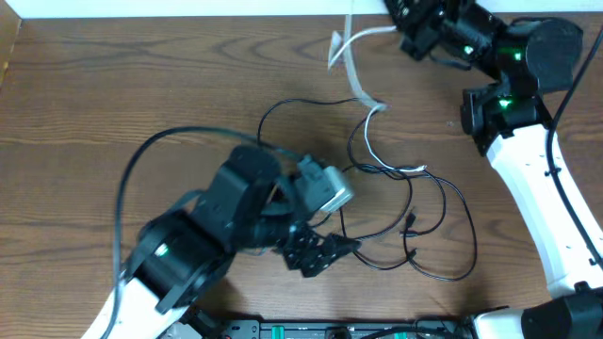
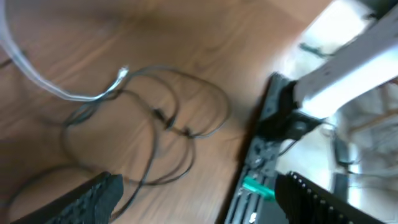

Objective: Untangle cables

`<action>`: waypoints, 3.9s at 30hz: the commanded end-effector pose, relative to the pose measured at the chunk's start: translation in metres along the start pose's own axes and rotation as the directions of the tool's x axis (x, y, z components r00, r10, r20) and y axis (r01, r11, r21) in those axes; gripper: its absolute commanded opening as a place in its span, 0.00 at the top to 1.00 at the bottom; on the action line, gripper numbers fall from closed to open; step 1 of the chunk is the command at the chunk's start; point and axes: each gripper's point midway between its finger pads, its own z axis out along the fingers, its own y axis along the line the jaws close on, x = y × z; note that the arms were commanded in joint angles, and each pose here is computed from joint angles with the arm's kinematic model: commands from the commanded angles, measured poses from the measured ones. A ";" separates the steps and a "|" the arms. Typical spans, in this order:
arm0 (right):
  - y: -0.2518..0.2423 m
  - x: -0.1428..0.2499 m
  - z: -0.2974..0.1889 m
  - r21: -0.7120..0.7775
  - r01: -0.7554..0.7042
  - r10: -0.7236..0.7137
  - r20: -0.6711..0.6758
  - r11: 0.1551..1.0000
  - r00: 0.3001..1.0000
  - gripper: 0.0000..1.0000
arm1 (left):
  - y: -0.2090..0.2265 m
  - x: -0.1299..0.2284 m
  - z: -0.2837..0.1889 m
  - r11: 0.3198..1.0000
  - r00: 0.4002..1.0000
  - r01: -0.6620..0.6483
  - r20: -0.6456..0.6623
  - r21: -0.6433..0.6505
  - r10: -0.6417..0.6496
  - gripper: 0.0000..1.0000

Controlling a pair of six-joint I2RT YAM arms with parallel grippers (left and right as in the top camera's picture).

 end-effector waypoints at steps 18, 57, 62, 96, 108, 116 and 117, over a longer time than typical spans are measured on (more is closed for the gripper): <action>-0.195 0.143 -0.339 0.989 0.135 0.572 -0.081 -0.053 0.816 0.99 | 0.020 0.023 -0.012 0.986 0.995 0.061 -0.066 -0.157 -0.072 0.16; -0.152 0.372 -0.320 0.982 0.162 0.950 -0.143 0.100 0.277 0.75 | 0.030 0.030 0.006 0.984 0.985 0.092 -0.130 -0.150 -0.112 0.16; -0.147 0.395 -0.330 0.980 0.176 0.971 -0.123 0.087 0.204 0.35 | 0.030 0.030 0.006 0.984 0.985 0.092 -0.130 -0.150 -0.112 0.16; -0.149 0.426 -0.355 0.940 0.333 0.940 -0.050 -0.069 0.337 0.63 | 0.030 0.031 0.006 0.984 0.985 0.094 -0.133 -0.150 -0.114 0.15; -0.160 0.396 -0.309 0.981 0.193 0.931 -0.060 -0.011 0.359 0.99 | 0.029 0.033 0.006 0.984 0.983 0.097 -0.139 -0.150 -0.118 0.15; -0.175 0.217 -0.214 0.974 0.139 0.746 -0.227 0.180 0.626 0.99 | 0.029 0.033 0.006 0.984 0.983 0.098 -0.142 -0.150 -0.119 0.16; -0.173 0.199 -0.206 0.971 0.134 0.718 -0.236 0.197 0.655 0.99 | 0.029 0.034 0.006 0.984 0.983 0.098 -0.142 -0.150 -0.119 0.15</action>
